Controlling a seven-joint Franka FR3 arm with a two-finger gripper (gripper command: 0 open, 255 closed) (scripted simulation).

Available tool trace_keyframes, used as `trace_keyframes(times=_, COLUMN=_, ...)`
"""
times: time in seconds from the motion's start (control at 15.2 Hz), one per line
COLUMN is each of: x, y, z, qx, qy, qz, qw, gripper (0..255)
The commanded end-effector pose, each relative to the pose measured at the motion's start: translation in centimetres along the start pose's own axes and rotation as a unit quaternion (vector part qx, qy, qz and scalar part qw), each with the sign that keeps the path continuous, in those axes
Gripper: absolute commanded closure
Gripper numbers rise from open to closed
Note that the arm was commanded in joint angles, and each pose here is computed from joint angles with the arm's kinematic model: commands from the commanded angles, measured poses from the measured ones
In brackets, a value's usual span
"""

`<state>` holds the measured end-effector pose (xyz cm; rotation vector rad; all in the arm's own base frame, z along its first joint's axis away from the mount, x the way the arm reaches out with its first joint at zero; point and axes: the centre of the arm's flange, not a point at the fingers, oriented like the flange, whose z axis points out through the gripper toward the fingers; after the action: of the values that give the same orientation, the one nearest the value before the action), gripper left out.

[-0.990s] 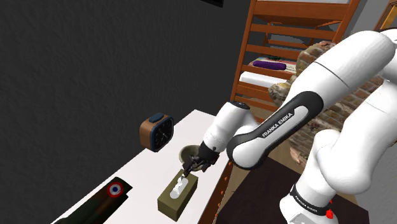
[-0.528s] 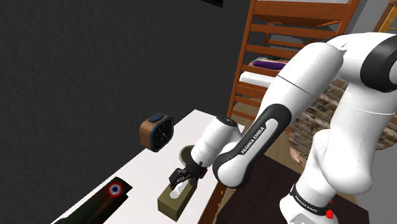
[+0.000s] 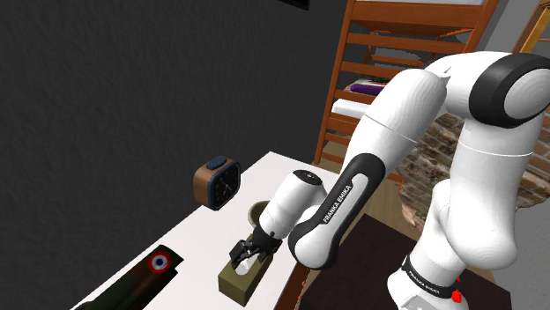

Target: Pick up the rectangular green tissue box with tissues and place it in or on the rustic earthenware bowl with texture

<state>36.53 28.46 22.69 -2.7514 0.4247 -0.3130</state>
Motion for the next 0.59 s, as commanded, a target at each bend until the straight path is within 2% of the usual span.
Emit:
trace_keyframes(times=0.0, x=0.02, y=0.0, z=0.06, qx=0.0, qy=0.0, qz=0.0, qw=1.0, gripper=0)
trace_keyframes(times=0.26, x=0.01, y=0.0, z=0.05, qx=0.0, qy=0.0, qz=0.0, qw=1.0, gripper=0)
trace_keyframes(times=0.33, x=0.01, y=0.0, z=0.05, qx=0.0, qy=0.0, qz=0.0, qw=1.0, gripper=255)
trace_keyframes(times=0.53, x=0.01, y=-0.01, z=0.06, qx=0.0, qy=0.0, qz=0.0, qw=1.0, gripper=255)
